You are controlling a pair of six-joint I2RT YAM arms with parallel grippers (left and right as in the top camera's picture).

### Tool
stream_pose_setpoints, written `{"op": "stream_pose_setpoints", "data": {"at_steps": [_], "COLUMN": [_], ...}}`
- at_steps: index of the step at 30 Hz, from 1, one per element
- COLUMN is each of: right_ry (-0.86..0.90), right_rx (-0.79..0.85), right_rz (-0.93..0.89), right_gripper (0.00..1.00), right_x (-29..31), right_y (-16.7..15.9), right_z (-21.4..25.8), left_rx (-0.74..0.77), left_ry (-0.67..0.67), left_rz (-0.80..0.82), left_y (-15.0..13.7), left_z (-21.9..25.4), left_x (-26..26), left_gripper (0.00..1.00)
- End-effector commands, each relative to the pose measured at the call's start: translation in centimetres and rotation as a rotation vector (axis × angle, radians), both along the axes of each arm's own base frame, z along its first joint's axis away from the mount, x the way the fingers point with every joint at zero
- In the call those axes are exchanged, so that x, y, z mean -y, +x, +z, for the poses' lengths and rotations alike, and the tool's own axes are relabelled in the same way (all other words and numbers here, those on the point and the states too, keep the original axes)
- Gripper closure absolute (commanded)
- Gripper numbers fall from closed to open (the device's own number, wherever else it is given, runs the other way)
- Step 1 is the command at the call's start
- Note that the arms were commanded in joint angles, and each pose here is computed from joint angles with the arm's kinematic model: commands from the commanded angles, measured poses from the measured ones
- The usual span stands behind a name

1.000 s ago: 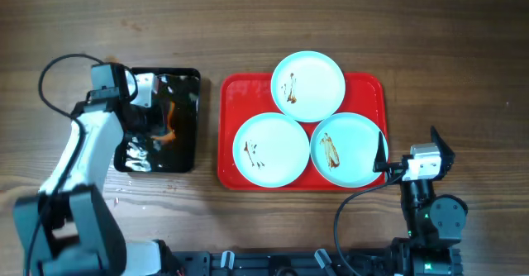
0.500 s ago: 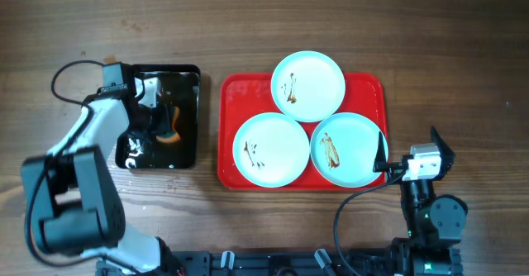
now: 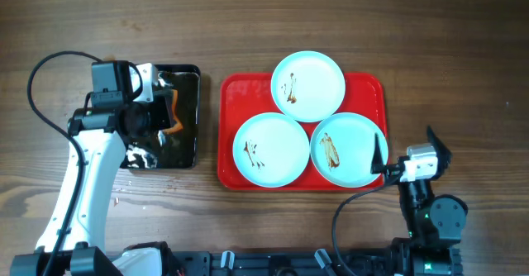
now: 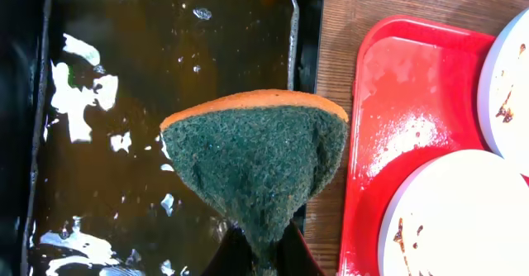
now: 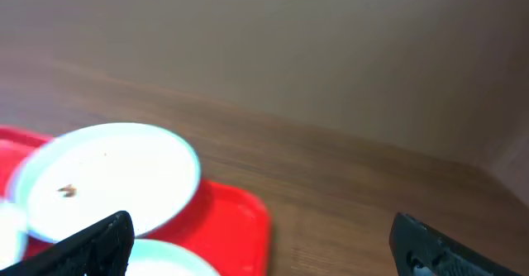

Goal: Clean dirty plates on tray and stack at the side

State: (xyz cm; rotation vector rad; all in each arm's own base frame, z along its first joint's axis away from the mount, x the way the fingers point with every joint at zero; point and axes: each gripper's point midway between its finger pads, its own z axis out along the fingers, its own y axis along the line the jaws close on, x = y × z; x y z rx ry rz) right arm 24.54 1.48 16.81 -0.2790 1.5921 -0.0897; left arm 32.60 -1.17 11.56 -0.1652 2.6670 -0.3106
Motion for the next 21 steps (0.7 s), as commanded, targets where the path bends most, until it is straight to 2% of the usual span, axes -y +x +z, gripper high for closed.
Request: {"op": "stream_pose_setpoints", "data": {"at_steps": [1, 6, 9, 12, 13, 15, 21], "right_ry": [0.114, 0.193, 0.384, 0.668, 0.700, 0.714, 0.586], "right_rx": [-0.061, -0.329, -0.597, -0.939, -1.013, -1.140, -1.234], "right_rz": [0.147, 0.254, 0.343, 0.379, 0.388, 0.367, 0.497], "right_gripper": [0.00, 0.00, 0.00, 0.00, 0.00, 0.00, 0.00], "right_x": [-2.7, -4.7, -6.9, -9.0, -9.4, -9.3, -12.1], "right_y": [-1.3, -1.9, -1.1, -0.3, -0.2, 0.1, -2.2], "right_z": [1.8, 3.2, 2.6, 0.2, -0.6, -3.3, -4.7], "left_rx": [0.028, 0.029, 0.046, 0.100, 0.112, 0.124, 0.107], "left_ry": [0.000, -0.014, -0.023, -0.018, -0.003, 0.023, 0.011], "left_rz": [0.006, -0.002, -0.019, -0.110, -0.163, -0.290, -0.477], "left_y": [0.1, 0.1, 0.4, 1.3, 1.3, 0.9, -0.8], "left_z": [0.8, 0.9, 1.5, 4.1, 4.8, 5.5, 4.9], "left_x": [0.1, 0.3, 0.7, 2.5, 3.3, 5.6, 11.8], "left_gripper": [0.96, 0.96, 0.96, 0.96, 0.96, 0.96, 0.96]}}
